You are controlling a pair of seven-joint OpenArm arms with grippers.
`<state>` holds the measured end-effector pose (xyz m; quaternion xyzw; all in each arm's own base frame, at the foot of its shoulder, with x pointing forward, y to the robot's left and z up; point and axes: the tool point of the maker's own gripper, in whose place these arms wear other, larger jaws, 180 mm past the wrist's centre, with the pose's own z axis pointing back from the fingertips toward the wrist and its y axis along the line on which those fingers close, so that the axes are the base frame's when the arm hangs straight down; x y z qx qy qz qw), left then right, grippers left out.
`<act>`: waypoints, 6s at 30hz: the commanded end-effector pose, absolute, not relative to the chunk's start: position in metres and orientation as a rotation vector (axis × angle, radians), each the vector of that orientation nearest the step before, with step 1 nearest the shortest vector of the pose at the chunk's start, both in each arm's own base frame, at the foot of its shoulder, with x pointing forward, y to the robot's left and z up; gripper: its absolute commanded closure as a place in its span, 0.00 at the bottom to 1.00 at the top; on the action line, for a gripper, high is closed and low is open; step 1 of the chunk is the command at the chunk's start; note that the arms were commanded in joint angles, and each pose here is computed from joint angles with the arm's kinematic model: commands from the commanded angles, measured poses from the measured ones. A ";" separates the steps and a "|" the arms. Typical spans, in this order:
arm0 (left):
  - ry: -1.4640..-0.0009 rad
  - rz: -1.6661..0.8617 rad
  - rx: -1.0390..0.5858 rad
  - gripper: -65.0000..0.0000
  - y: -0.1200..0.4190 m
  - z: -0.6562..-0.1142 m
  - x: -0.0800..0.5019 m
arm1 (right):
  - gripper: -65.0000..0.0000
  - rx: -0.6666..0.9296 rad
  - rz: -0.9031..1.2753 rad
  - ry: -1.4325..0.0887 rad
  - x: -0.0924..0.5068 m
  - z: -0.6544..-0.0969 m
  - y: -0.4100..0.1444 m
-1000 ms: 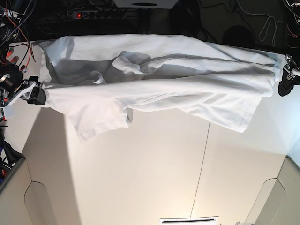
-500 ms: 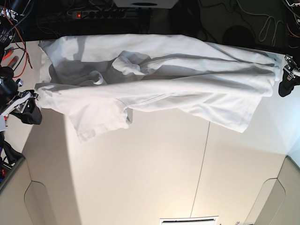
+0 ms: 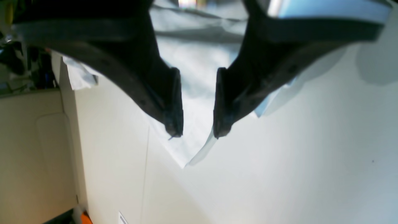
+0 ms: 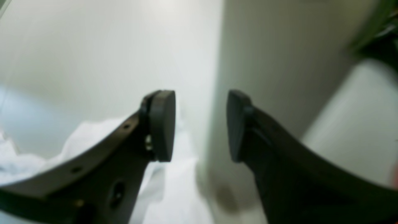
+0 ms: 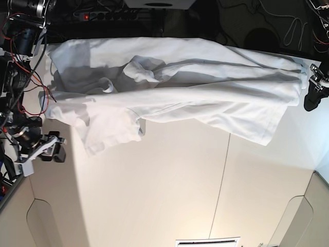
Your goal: Layout the t-shirt on the table in an organized manner, then fold the t-shirt properly
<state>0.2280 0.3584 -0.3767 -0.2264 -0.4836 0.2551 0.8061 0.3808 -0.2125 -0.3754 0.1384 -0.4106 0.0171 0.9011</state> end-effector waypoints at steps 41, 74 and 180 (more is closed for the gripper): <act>-1.098 0.525 -0.483 0.68 0.367 -0.358 0.235 | 1.00 0.651 0.283 -0.875 0.288 -0.315 -0.065; -1.095 0.524 -0.480 0.68 0.367 -0.358 0.235 | 1.00 0.890 0.462 -0.538 0.191 -0.350 0.026; -0.877 0.246 -0.360 0.48 0.338 -0.398 0.305 | 1.00 0.246 -0.168 -0.561 0.218 -0.448 -0.205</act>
